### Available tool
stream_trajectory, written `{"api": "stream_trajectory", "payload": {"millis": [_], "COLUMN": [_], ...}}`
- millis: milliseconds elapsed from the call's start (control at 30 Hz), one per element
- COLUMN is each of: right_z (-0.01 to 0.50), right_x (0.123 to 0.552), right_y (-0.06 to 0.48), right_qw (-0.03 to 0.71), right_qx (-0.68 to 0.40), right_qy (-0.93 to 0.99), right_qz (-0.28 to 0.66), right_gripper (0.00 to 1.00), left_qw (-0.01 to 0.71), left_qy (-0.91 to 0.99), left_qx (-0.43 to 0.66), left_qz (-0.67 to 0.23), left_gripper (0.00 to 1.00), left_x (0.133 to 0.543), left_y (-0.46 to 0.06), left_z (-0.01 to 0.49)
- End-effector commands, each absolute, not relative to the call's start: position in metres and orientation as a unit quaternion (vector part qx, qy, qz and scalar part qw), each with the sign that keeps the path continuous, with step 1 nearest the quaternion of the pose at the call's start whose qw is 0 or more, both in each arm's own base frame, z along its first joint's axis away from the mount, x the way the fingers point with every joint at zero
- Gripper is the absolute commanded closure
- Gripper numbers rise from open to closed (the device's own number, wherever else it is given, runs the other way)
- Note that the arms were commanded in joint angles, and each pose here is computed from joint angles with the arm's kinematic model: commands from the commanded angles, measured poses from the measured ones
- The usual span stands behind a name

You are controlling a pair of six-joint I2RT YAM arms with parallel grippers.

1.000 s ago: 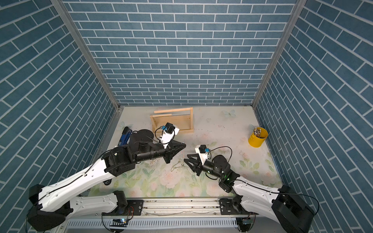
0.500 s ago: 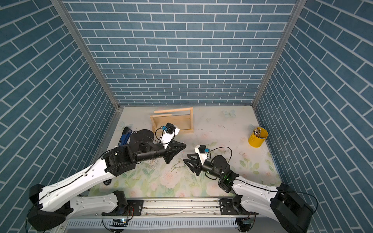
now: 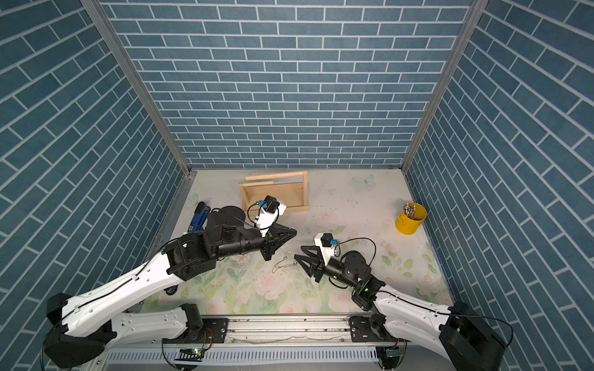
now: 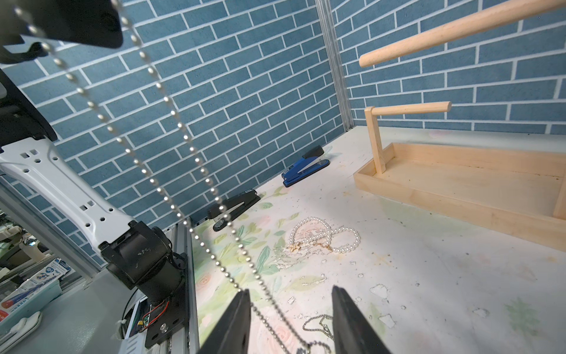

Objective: Hang the necklace on the jewelry display stand
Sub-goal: Adjust the necklace.

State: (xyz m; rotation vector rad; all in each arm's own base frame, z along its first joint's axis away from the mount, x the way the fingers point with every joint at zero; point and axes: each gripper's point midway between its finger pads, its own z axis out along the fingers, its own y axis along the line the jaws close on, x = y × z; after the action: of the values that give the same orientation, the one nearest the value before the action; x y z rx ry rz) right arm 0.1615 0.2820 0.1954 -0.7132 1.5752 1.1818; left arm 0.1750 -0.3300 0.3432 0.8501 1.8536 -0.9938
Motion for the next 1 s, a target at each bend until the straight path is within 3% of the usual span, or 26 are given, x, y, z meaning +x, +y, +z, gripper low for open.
{"api": "stream_trajectory", "payload": {"millis": [0,100,433,500,667,767,900,967], "right_z": [0.195,0.194,0.186,0.187,0.186,0.184,0.18,0.178], "right_x": [0.162,0.166,0.177,0.175,0.172,0.171,0.173,0.176], "right_y": [0.287,0.29,0.301,0.304,0.308,0.311,0.311,0.31], "right_qw": [0.499,0.501,0.502,0.497,0.488,0.483,0.481,0.482], "right_qx": [-0.305,-0.305,-0.309,-0.313,-0.318,-0.321,-0.318,-0.313], "right_qy": [0.649,0.652,0.657,0.653,0.652,0.654,0.66,0.666], "right_qz": [0.486,0.481,0.47,0.479,0.486,0.486,0.481,0.475], "right_gripper": [0.54,0.54,0.81,0.79,0.61,0.57,0.85,0.92], "left_qw": [0.422,0.421,0.425,0.426,0.428,0.428,0.429,0.431], "left_qy": [0.737,0.735,0.727,0.728,0.728,0.727,0.727,0.728], "left_qx": [0.339,0.34,0.338,0.337,0.337,0.339,0.339,0.337], "left_qz": [-0.405,-0.409,-0.419,-0.418,-0.416,-0.416,-0.415,-0.414], "left_gripper": [1.0,1.0,1.0,1.0,1.0,1.0,1.0,1.0], "left_x": [0.175,0.174,0.168,0.168,0.168,0.169,0.168,0.168], "left_y": [-0.333,-0.334,-0.328,-0.327,-0.326,-0.326,-0.325,-0.323], "left_z": [0.346,0.347,0.355,0.355,0.355,0.355,0.356,0.357]}}
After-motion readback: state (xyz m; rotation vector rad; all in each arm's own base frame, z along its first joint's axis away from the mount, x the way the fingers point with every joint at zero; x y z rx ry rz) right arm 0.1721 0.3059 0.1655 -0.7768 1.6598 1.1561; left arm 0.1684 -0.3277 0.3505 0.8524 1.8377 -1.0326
